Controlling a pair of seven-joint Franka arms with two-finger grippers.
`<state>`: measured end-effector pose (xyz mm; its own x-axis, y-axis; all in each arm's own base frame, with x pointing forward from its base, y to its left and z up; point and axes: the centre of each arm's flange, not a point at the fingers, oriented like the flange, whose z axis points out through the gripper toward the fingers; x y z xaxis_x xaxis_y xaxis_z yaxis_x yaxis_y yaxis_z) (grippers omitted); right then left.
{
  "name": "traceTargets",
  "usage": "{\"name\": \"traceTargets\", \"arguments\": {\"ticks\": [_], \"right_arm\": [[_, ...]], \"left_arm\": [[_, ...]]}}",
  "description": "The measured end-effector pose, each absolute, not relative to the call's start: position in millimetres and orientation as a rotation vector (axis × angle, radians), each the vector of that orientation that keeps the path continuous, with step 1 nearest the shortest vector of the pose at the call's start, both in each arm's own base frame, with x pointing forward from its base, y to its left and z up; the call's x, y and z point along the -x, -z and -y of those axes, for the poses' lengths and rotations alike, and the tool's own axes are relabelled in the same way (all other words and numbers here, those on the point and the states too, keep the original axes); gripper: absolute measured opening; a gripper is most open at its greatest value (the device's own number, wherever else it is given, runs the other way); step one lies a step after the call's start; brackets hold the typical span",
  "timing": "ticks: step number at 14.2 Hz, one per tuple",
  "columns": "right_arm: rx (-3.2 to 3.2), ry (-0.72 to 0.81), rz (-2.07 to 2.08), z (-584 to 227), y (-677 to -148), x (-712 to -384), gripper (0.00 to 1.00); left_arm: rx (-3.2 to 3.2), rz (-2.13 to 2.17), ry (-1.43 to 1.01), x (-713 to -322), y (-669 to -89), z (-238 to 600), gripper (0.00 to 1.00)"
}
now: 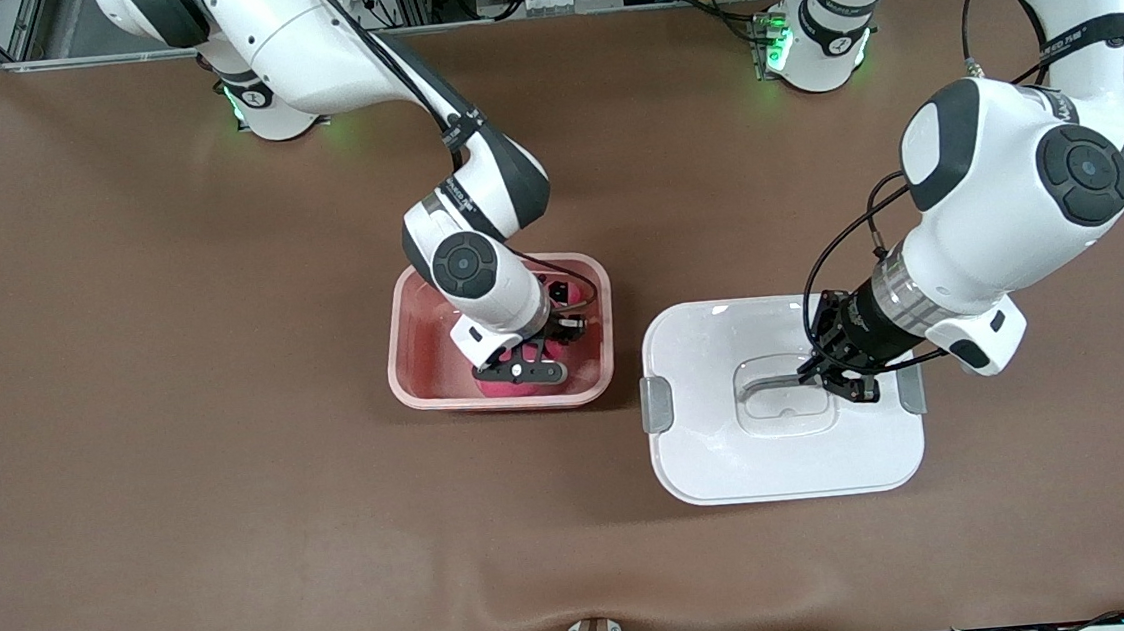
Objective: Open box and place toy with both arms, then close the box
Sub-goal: 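Lower the pink toy into the box and open the right gripper, then carry the lid over the box with the left gripper while the right gripper withdraws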
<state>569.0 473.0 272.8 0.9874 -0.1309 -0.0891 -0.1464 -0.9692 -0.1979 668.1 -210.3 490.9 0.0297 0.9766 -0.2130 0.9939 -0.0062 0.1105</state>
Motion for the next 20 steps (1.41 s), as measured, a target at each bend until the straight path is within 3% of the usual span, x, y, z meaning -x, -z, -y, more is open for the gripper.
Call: {"name": "traceTargets", "arguments": {"ticks": [5,6,14,20], "right_arm": [[2.929,-0.109,-0.195,-476,-280,-570,0.97],[2.934,-0.12,-0.191,-476,-287,-573,1.0],[2.949,-0.19,-0.218,-444,-365,-610,1.0],[2.939,-0.228,-0.367,-359,-412,-652,1.0]], "left_arm": [[-2.078,-2.036,0.11,-668,-491,212,0.07],[-2.079,-2.035,0.111,-667,-491,212,0.07],[-2.069,-2.061,0.115,-650,-490,261,0.07],[-2.055,-2.073,0.094,-651,-489,263,0.07]]}}
